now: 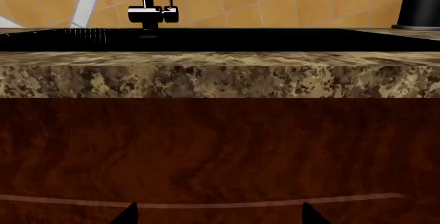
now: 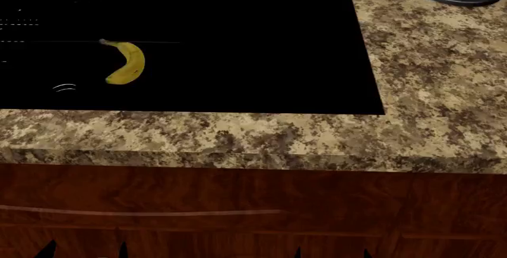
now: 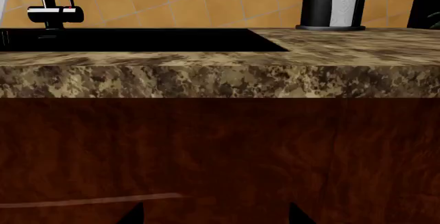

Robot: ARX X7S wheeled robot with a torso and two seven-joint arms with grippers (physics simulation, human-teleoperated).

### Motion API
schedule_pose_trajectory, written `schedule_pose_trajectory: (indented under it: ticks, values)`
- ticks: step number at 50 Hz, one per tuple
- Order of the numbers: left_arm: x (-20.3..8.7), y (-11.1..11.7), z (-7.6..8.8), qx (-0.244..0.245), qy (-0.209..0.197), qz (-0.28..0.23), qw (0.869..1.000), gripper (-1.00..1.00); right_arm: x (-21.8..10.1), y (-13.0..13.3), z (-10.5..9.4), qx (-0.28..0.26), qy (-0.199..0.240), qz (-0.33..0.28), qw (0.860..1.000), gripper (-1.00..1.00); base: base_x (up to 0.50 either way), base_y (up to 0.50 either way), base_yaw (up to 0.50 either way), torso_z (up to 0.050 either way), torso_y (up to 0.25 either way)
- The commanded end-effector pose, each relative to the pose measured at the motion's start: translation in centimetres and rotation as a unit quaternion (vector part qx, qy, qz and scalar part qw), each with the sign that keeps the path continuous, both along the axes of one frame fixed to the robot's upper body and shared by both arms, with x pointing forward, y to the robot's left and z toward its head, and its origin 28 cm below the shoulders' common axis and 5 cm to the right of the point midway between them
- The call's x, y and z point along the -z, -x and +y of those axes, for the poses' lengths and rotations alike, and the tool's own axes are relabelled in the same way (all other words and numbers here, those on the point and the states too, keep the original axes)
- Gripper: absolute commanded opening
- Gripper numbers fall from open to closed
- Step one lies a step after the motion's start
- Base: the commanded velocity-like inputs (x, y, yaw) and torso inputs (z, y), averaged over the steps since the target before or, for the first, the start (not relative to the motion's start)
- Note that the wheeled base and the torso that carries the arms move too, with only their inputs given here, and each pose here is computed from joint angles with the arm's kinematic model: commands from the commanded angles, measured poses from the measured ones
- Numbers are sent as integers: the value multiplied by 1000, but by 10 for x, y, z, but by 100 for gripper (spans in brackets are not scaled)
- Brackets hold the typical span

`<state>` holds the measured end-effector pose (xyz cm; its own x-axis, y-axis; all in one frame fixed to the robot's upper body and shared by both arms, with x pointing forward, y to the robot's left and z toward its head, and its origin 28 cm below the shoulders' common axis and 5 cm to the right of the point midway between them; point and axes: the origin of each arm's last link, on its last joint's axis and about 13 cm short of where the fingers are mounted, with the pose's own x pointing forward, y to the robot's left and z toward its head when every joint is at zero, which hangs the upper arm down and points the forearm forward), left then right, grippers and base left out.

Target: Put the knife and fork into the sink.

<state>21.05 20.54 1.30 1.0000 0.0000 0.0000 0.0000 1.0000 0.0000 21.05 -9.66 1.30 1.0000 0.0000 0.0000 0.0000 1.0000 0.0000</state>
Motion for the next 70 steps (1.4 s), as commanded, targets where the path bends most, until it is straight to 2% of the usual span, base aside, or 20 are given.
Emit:
schedule_pose_trajectory:
  ticks: [1, 16, 28, 41, 46, 49, 50, 51, 53, 54, 55, 57, 58, 59, 60, 61, 62, 63, 64, 70]
  values:
    - [-1, 1, 0, 0, 0, 0, 1000, 100, 0, 1, 0, 0, 0, 0, 1000, 100, 0, 0, 0, 0, 0]
    - [5, 0, 3, 6, 7, 11, 1000, 100, 0, 0, 6, -7, 12, 8, 1000, 100, 0, 0, 0, 0, 0]
    - [3, -1, 3, 3, -7, 10, 1000, 100, -2, 0, 6, -12, 12, 6, 1000, 100, 0, 0, 0, 0, 0]
    - [-26, -2, 1, 2, -15, -43, 999, 100, -32, 0, 12, -34, 16, -39, 999, 100, 0, 0, 0, 0, 0]
    - [-49, -6, 1, -2, -31, -53, 998, 100, -52, -1, 10, -35, 23, -59, 997, 100, 0, 0, 0, 0, 0]
    - [-75, -13, 5, -26, -38, -11, 999, 100, -76, -6, 5, -44, 38, -63, 996, 100, 0, 0, 0, 0, 0]
    - [-84, -16, 6, -25, -25, -9, 999, 100, -84, -7, 3, -44, 35, -61, 997, 100, 0, 0, 0, 0, 0]
    - [-91, -17, 7, 11, -24, -19, 999, 100, -90, -9, 1, -40, 34, -57, 997, 100, 0, 0, 0, 0, 0]
    - [-107, -22, 11, 6, -20, -27, 999, 100, -107, -12, -4, -46, 38, -49, 997, 100, 0, 0, 0, 0, 0]
    - [-115, -25, 14, 10, 13, -21, 1000, 100, -116, -15, -7, -43, 42, -47, 997, 100, 0, 0, 0, 0, 0]
    - [-121, -28, 15, 33, 18, -20, 999, 100, -124, -17, -9, -43, 43, -47, 997, 100, 0, 0, 0, 0, 0]
    - [-135, -36, 21, 15, -21, -9, 1000, 100, -143, -26, -15, -42, 38, -44, 997, 100, 0, 0, 0, 0, 0]
    - [-142, -40, 24, 7, -26, 7, 1000, 100, -153, -34, -18, -10, 48, -30, 998, 100, 0, 0, 0, 0, 0]
    - [-146, -43, 25, -4, -26, 7, 1000, 100, -158, -36, -19, -5, 44, -29, 999, 100, 0, 0, 0, 0, 0]
    - [-159, -68, 55, -82, -59, 56, 993, 100, -172, -58, -33, -4, 67, 26, 997, 100, 0, 0, 0, 0, 0]
    - [-196, -86, 56, -87, -52, -2, 995, 100, -204, -66, -34, -2, 76, 21, 997, 100, 11, 0, 0, 0, 0]
    - [-241, -95, 56, -86, -43, -84, 992, 100, -248, -73, -33, 1, 74, -70, 995, 100, 0, 0, 0, 0, 0]
    - [-253, -96, 55, -84, -43, -121, 988, 100, -261, -73, -33, 2, 77, -100, 992, 100, 10, 0, 0, 0, 0]
    - [-273, -101, 66, -111, -51, -112, 986, 100, -285, -85, -41, 25, 55, -95, 994, 100, 0, 0, 0, 0, 0]
    - [-280, -106, 64, -98, -55, -121, 986, 100, -291, -86, -40, 20, 59, -107, 992, 100, 0, 0, 0, 0, 0]
